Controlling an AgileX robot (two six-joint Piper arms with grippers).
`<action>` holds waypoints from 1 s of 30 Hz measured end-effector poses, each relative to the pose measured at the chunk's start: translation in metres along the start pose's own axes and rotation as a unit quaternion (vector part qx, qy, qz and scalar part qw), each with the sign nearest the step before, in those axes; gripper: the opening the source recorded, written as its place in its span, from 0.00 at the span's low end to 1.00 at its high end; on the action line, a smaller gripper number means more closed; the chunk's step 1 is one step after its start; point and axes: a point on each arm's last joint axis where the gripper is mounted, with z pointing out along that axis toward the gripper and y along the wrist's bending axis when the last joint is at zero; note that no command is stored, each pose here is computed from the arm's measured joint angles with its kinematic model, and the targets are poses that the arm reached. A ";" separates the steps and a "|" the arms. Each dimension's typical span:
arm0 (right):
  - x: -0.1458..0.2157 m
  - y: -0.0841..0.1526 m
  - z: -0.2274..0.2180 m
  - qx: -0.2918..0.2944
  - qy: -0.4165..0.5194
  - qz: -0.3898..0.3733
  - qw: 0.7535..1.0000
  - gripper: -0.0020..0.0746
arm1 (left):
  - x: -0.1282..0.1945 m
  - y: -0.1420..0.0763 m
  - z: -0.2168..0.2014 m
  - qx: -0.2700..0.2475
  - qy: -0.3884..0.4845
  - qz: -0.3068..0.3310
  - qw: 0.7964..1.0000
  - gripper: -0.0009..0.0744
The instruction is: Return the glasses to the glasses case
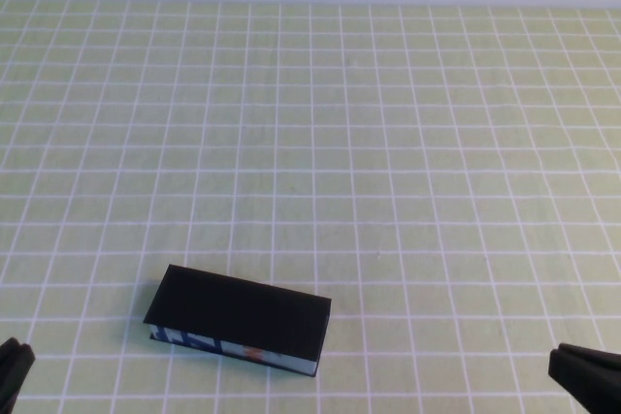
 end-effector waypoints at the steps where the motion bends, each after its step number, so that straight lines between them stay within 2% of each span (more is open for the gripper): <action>1: -0.001 -0.001 -0.001 0.006 -0.006 -0.006 1.000 0.01 | 0.000 0.000 0.000 0.000 0.001 0.000 1.000 0.01; 4: -0.006 -0.011 -0.009 0.054 -0.046 0.006 0.997 0.01 | 0.000 0.000 0.000 0.000 0.001 0.000 1.000 0.01; 7: -0.007 -0.027 -0.020 0.138 -0.094 0.031 0.985 0.01 | 0.000 0.000 0.000 0.000 0.001 0.000 1.000 0.01; 10: 0.007 -0.040 -0.031 0.223 -0.130 0.050 0.965 0.01 | 0.000 0.000 0.000 0.000 0.001 0.000 1.000 0.01; 13: 0.028 -0.047 -0.037 0.271 -0.159 0.059 0.948 0.01 | 0.000 0.000 0.000 0.000 0.001 0.000 1.000 0.01; 19: 0.062 -0.052 -0.034 0.293 -0.192 0.056 0.935 0.01 | 0.000 0.000 0.000 0.000 0.001 0.000 1.000 0.01; 30: 0.077 -0.053 -0.030 0.298 -0.117 0.061 0.945 0.01 | 0.000 0.000 0.000 0.000 0.000 0.000 1.000 0.01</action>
